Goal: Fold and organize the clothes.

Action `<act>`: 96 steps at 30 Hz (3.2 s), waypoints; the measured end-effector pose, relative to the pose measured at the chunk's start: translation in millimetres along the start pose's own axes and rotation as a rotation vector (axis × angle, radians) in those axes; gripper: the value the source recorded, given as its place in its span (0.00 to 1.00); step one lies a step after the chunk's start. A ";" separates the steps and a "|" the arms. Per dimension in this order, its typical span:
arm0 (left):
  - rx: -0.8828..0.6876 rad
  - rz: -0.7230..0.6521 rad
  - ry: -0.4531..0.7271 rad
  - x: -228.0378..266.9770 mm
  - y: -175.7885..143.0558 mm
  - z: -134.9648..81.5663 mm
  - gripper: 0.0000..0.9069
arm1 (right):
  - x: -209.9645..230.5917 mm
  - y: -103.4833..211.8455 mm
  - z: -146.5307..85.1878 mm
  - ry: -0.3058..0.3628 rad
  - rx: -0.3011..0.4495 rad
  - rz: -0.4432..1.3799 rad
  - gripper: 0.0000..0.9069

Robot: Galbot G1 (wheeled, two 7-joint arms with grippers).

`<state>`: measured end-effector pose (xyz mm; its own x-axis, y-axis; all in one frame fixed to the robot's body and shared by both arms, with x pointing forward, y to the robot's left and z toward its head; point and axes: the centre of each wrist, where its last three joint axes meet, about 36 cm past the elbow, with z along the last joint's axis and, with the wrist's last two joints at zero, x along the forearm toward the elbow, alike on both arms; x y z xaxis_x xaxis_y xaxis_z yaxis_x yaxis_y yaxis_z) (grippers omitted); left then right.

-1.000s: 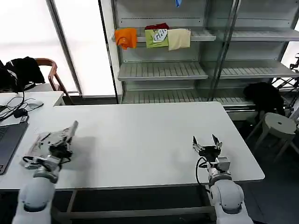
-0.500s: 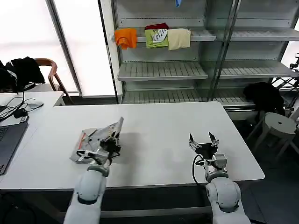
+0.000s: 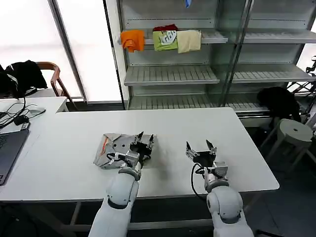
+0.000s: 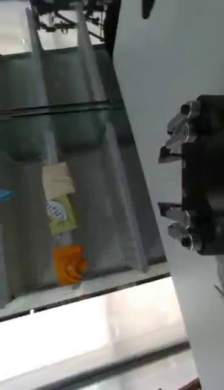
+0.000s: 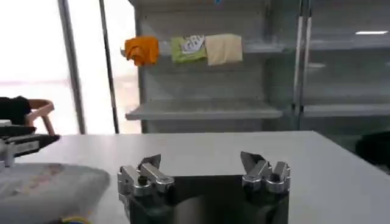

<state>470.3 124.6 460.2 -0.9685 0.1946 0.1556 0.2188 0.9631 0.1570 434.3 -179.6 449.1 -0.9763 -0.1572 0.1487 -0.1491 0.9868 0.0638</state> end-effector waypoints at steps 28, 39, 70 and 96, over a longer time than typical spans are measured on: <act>0.092 -0.184 -0.015 48.4 129.4 -11.3 1.00 | -47.3 75.3 23.0 0.249 -0.346 -0.288 0.00; 0.103 -0.216 -0.005 57.0 146.6 -7.5 1.00 | -47.1 76.9 24.7 0.275 -0.397 -0.278 0.00; 0.142 -0.237 0.033 71.3 171.9 6.7 1.00 | -4.2 -3.2 9.1 0.220 -0.438 -0.075 1.00; 0.161 -0.205 0.038 78.4 156.2 18.5 1.00 | -37.8 49.5 27.0 0.266 -0.486 -0.250 0.00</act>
<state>426.3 293.7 478.9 -0.9847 -0.0120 0.1738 -0.0066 0.9995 0.0320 459.6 -123.7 420.0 -0.8392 -0.4479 0.3085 -0.2187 0.7973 0.5626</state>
